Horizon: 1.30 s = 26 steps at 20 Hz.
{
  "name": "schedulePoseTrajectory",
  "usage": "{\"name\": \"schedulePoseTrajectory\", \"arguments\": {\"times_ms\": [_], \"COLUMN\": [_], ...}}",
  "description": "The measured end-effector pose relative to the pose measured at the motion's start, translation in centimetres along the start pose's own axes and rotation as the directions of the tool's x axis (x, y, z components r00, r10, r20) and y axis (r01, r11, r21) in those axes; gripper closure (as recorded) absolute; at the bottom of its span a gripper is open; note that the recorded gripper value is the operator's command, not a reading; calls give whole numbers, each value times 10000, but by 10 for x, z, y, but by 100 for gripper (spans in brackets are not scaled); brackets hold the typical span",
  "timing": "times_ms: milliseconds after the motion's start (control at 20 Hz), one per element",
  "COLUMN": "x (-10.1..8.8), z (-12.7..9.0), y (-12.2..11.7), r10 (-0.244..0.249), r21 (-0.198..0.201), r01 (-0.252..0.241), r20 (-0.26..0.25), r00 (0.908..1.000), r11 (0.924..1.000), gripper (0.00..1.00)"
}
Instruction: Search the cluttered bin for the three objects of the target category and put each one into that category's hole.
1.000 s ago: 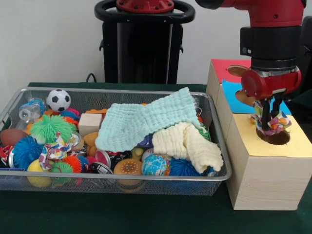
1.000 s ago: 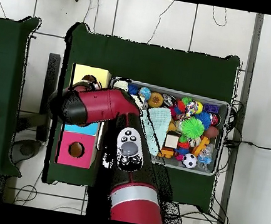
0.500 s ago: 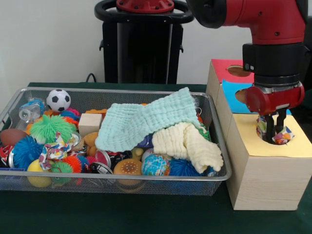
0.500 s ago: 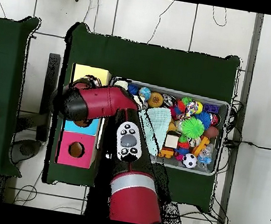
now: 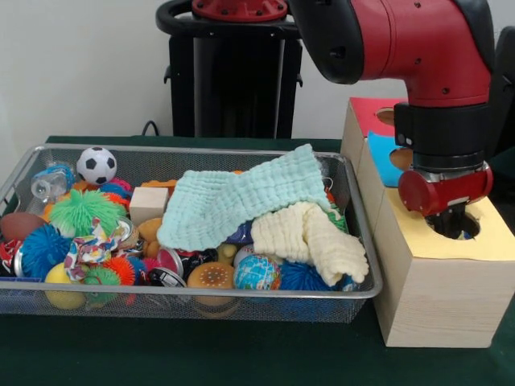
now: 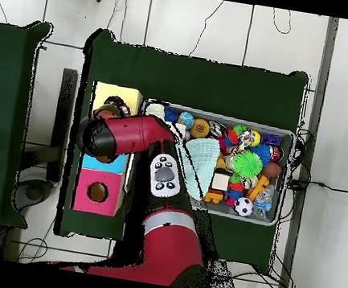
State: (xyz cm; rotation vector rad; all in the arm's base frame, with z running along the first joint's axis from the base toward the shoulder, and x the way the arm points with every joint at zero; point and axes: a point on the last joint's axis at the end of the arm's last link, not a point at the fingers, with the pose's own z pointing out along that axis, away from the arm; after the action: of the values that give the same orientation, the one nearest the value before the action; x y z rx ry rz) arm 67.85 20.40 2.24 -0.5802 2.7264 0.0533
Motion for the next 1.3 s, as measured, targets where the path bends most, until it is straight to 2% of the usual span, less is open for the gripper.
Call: {"name": "schedulePoseTrajectory", "arguments": {"times_ms": [450, 1050, 1100, 1300], "x": [-6, -9, -9, -8], "z": [2, 3, 3, 4], "y": [-1, -2, -2, -2], "r10": [-24, 233, 251, 302], "r21": [214, 358, 389, 432], "r01": [22, -235, -253, -302], "r20": [119, 75, 56, 3], "r00": [9999, 9997, 9997, 9995], "r11": [9998, 9991, 9989, 9986], "gripper": [100, 100, 0, 0]}}
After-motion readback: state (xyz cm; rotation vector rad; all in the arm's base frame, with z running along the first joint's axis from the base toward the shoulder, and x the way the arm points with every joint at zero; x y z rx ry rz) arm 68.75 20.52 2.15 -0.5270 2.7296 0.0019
